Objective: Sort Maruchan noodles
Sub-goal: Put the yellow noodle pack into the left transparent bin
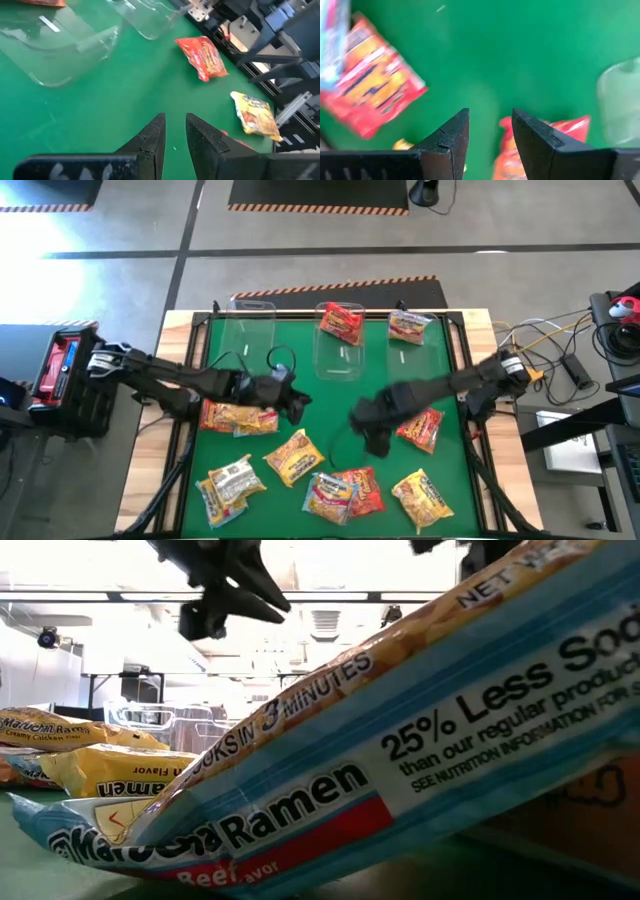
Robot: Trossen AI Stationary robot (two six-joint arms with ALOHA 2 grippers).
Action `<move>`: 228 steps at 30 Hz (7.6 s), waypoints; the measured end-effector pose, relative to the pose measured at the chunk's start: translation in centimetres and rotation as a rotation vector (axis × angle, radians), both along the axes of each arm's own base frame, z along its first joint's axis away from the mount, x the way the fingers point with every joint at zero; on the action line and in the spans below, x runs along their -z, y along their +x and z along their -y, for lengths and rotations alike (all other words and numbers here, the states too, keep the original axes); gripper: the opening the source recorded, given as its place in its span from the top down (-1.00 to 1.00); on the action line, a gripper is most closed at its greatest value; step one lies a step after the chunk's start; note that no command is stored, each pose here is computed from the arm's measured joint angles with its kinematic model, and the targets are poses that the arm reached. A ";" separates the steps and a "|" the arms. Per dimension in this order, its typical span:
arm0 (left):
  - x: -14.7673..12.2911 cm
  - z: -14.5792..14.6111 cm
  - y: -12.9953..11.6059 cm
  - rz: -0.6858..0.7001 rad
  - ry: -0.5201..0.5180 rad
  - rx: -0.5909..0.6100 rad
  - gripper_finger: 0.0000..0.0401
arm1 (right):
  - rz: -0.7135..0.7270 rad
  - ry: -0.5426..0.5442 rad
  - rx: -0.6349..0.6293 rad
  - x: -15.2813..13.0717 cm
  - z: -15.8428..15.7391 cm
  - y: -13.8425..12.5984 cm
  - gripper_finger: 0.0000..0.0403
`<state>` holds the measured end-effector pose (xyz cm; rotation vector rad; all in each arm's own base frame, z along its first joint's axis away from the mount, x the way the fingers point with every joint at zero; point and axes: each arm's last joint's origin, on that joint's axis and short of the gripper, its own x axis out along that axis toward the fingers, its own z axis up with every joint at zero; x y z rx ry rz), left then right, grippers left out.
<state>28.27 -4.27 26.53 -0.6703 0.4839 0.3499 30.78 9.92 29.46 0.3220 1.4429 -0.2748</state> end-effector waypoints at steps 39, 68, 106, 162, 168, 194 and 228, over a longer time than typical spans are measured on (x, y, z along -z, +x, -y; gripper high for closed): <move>-0.5 4.7 -1.0 0.116 -0.102 -0.093 0.71 | -0.151 0.283 0.264 9.1 -14.9 -9.6 0.37; -0.5 4.1 -0.9 0.116 -0.094 -0.116 0.71 | 0.032 0.048 0.001 13.3 -9.6 -7.2 0.39; -0.1 2.1 -0.4 0.039 -0.030 -0.052 0.71 | 0.287 -0.081 -0.184 10.2 5.9 2.7 0.39; 2.9 3.4 1.5 -0.012 -0.115 -0.087 0.71 | 0.357 -0.147 -0.266 11.7 3.4 3.0 0.39; 3.6 3.4 1.8 -0.030 -0.121 -0.100 0.71 | 0.449 0.043 0.275 7.0 3.1 3.4 0.39; 5.7 3.8 2.8 -0.076 -0.180 -0.122 0.71 | 0.359 0.104 0.654 12.7 0.8 1.4 0.39; 5.7 4.0 2.9 -0.089 -0.181 -0.049 0.71 | 0.321 0.137 0.444 10.9 0.5 -2.2 0.51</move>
